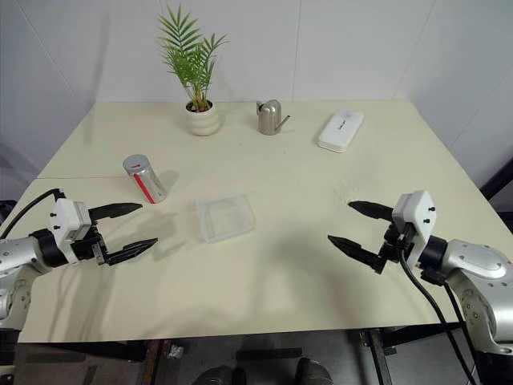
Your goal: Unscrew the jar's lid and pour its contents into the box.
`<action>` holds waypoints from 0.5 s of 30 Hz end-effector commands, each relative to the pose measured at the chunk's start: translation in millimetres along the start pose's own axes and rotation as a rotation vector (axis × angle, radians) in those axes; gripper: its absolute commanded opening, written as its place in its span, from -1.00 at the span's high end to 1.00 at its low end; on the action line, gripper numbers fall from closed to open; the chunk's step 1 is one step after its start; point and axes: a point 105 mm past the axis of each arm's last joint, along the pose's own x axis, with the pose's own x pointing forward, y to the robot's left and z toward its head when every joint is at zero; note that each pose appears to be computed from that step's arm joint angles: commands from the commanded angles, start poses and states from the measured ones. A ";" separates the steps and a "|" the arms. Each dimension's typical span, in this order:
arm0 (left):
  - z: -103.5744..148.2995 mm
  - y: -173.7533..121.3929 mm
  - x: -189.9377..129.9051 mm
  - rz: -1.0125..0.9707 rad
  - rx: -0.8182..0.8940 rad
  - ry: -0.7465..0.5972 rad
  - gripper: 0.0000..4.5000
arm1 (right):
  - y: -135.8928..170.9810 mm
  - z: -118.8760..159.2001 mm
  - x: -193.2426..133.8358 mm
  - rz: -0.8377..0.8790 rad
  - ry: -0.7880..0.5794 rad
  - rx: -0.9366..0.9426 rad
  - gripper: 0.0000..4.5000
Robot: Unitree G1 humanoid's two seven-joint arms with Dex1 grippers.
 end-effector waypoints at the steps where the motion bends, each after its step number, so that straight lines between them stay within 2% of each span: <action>1: 8.9 1.5 -6.9 0.032 0.030 -0.017 -0.99 | -2.6 12.7 5.9 0.019 -0.050 -0.027 -1.00; 7: -0.8 -0.9 -10.7 0.158 -0.002 -0.009 -0.99 | -0.7 8.6 16.8 0.082 -0.057 -0.040 -1.00; 11: -11.3 9.3 -12.2 0.448 -0.060 -0.010 -0.99 | -3.2 13.3 32.3 0.079 -0.096 -0.037 -1.00; 15: -12.4 9.7 4.5 0.677 -0.122 -0.060 -0.99 | -1.6 20.2 54.1 0.062 -0.124 -0.027 -1.00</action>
